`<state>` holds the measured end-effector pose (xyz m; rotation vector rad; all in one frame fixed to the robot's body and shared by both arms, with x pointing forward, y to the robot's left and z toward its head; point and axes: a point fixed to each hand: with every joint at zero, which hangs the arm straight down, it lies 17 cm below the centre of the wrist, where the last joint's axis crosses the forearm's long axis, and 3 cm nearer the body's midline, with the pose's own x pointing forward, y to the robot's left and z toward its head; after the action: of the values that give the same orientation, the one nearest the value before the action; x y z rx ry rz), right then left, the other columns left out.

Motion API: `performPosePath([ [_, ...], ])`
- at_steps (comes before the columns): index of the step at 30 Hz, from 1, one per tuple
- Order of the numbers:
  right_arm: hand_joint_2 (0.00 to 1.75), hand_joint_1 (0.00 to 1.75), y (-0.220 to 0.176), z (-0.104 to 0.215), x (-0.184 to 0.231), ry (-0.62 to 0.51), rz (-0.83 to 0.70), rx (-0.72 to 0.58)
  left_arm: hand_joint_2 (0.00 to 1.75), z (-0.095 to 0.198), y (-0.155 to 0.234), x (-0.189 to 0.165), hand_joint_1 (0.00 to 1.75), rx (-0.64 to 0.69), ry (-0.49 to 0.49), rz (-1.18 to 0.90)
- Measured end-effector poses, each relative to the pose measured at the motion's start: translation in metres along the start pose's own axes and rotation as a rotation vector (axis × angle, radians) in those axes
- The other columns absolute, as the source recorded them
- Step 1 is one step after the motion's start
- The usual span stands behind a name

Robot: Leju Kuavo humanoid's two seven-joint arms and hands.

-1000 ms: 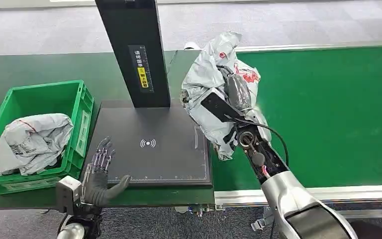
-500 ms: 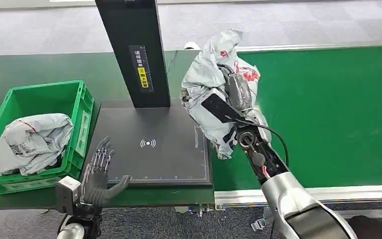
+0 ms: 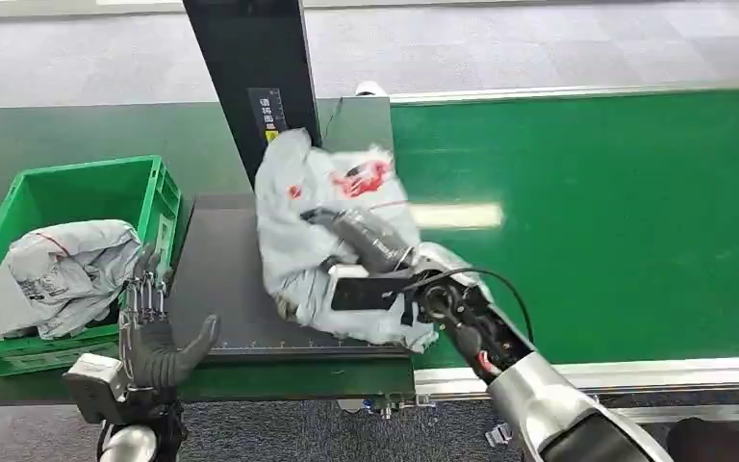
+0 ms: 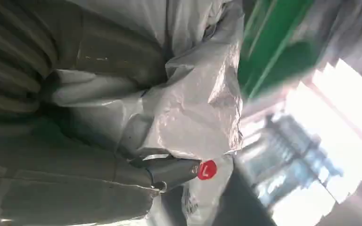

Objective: Moved the parcel from conveyor to table for the left to box.

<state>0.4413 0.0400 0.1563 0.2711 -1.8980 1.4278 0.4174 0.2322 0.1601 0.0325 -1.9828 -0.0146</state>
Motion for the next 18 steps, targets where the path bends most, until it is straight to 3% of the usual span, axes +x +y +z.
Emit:
performPosePath([
  [5,1.75,1.75,0.030,-0.002,0.008,-0.023,0.020,0.087,1.75,-0.002,0.006,0.000,0.00,0.016,-0.005,-0.002],
  [18,1.75,1.75,0.056,0.003,0.003,0.000,0.035,0.209,1.75,-0.005,0.010,0.000,0.00,0.028,-0.008,0.004],
])
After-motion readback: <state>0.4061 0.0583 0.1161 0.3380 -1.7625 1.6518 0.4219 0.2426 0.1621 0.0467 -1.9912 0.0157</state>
